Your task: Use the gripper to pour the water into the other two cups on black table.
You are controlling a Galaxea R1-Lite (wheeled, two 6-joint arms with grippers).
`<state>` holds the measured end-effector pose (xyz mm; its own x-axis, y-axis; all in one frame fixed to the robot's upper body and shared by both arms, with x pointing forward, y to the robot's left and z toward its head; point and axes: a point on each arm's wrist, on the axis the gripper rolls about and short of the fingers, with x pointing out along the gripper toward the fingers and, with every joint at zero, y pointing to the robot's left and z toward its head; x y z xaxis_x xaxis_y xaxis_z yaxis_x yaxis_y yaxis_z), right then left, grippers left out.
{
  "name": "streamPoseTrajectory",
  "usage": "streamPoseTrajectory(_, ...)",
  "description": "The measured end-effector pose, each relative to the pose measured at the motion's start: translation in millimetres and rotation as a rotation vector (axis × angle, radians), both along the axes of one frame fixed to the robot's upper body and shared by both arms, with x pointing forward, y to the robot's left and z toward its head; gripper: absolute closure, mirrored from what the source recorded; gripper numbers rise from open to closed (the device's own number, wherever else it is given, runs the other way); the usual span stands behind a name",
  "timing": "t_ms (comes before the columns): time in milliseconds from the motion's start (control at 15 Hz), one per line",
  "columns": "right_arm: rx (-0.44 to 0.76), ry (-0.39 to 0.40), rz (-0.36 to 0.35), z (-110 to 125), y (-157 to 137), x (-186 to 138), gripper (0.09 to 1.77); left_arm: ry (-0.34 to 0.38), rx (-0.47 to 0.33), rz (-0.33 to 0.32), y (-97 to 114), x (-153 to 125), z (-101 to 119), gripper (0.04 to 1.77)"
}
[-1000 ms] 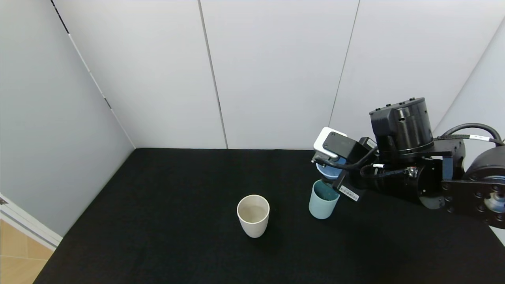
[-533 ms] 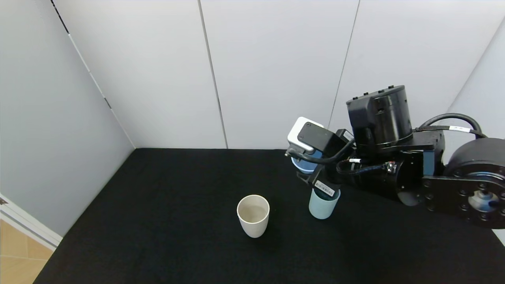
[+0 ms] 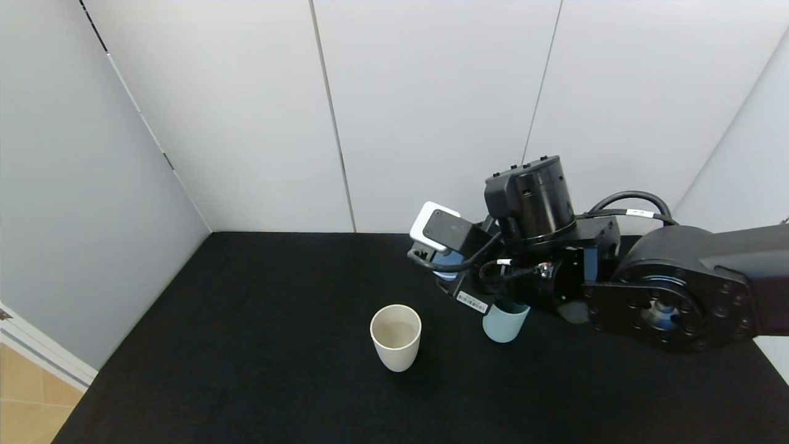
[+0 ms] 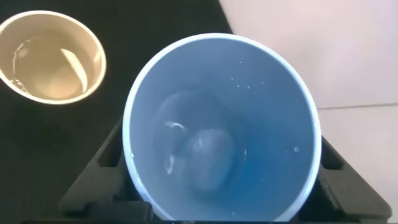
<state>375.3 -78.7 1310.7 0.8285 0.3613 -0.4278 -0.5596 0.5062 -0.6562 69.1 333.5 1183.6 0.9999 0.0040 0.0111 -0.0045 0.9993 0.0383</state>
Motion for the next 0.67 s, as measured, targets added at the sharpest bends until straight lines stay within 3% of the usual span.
streamPoseTrajectory(667, -0.161, 0.024, 0.1, -42, 31, 3, 0.54, 0.0, 0.0, 0.0, 0, 0, 0, 0.09)
